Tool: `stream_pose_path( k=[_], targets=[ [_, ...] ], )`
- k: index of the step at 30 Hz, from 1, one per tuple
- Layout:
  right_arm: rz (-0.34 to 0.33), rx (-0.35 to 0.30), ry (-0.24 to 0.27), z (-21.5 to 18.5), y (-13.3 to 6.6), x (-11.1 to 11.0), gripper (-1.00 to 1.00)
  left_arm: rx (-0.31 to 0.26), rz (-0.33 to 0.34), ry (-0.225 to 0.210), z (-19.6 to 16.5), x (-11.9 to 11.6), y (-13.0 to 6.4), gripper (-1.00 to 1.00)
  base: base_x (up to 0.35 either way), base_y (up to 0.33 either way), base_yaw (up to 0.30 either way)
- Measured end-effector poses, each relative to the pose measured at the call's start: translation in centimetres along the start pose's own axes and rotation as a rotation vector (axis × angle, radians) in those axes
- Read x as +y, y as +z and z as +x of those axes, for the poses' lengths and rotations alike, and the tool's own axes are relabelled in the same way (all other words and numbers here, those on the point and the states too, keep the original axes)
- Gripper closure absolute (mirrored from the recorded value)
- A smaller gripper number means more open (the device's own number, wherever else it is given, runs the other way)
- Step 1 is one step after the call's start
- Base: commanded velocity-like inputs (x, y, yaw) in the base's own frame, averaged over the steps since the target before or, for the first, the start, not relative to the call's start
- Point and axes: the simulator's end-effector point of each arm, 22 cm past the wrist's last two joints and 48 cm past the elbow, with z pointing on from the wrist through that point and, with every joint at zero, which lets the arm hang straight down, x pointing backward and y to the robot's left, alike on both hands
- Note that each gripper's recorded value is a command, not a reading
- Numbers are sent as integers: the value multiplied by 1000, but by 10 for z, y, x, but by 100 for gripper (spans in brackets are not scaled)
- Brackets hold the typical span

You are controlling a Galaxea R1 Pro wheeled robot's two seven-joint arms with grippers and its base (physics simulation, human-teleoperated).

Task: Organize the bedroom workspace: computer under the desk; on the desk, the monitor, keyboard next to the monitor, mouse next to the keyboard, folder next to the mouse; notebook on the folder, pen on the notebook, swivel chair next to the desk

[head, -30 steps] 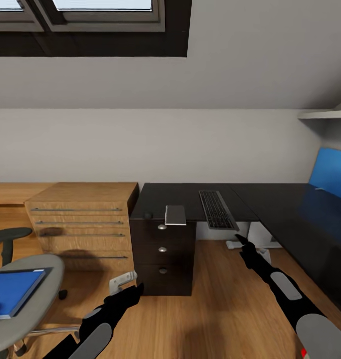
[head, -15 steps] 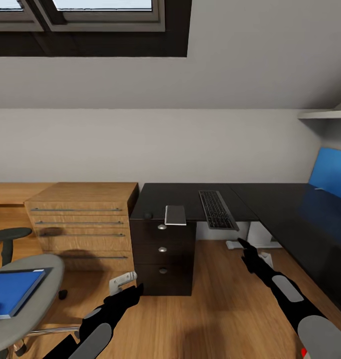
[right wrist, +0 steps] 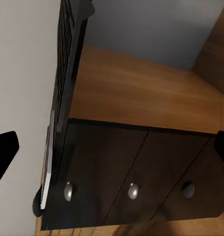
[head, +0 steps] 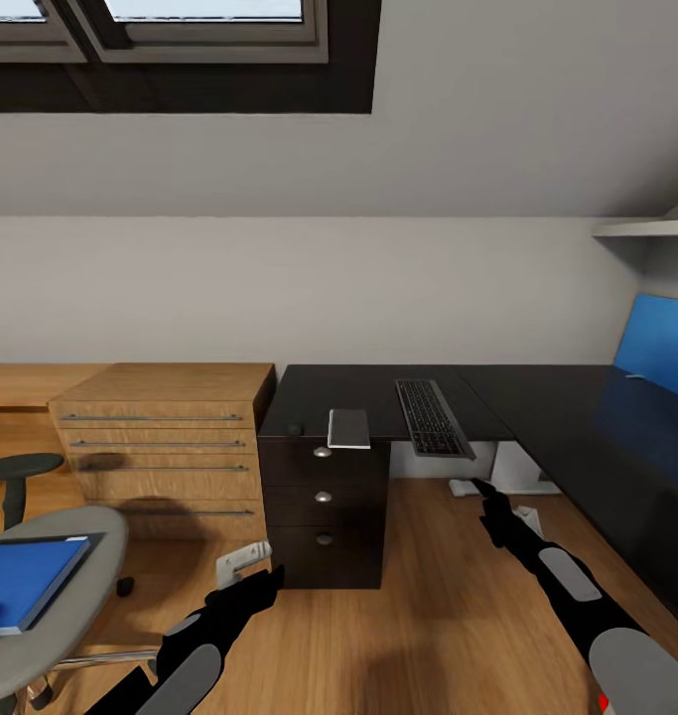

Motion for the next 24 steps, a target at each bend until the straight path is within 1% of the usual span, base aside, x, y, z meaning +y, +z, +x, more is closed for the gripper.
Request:
stream_pose_path(
  k=[1,4,5,9,10,12,18,24],
  targets=[
    [-2,-2,8,0,0,0,-100,0,0,0,0,0,0,-100,7,0,0],
    [-18,-12,60,-2,0,4,-100,0,0,0,0,0,0,-100,116,21,0],
    [-22,-12,68,-1,0,5,-100,1,0,0,0,0,0,-100,229,71,0],
    [-46,-14,69,-1,1,15,-100,1,1,0,0,0,0,-100,267,93,0],
    [-72,-17,63,-4,2,27,-100,1,2,0,1,-1,0,-100,171,36,0],
    [-86,-18,59,-5,2,33,-100,2,3,1,1,-1,0,-100,102,21,0],
    [-94,-20,56,-6,2,37,-100,15,11,19,9,-5,-1,-100,25,5,0],
    [-94,-21,56,-6,2,37,-100,17,12,21,11,-6,-1,-100,23,1,0]
  ],
)
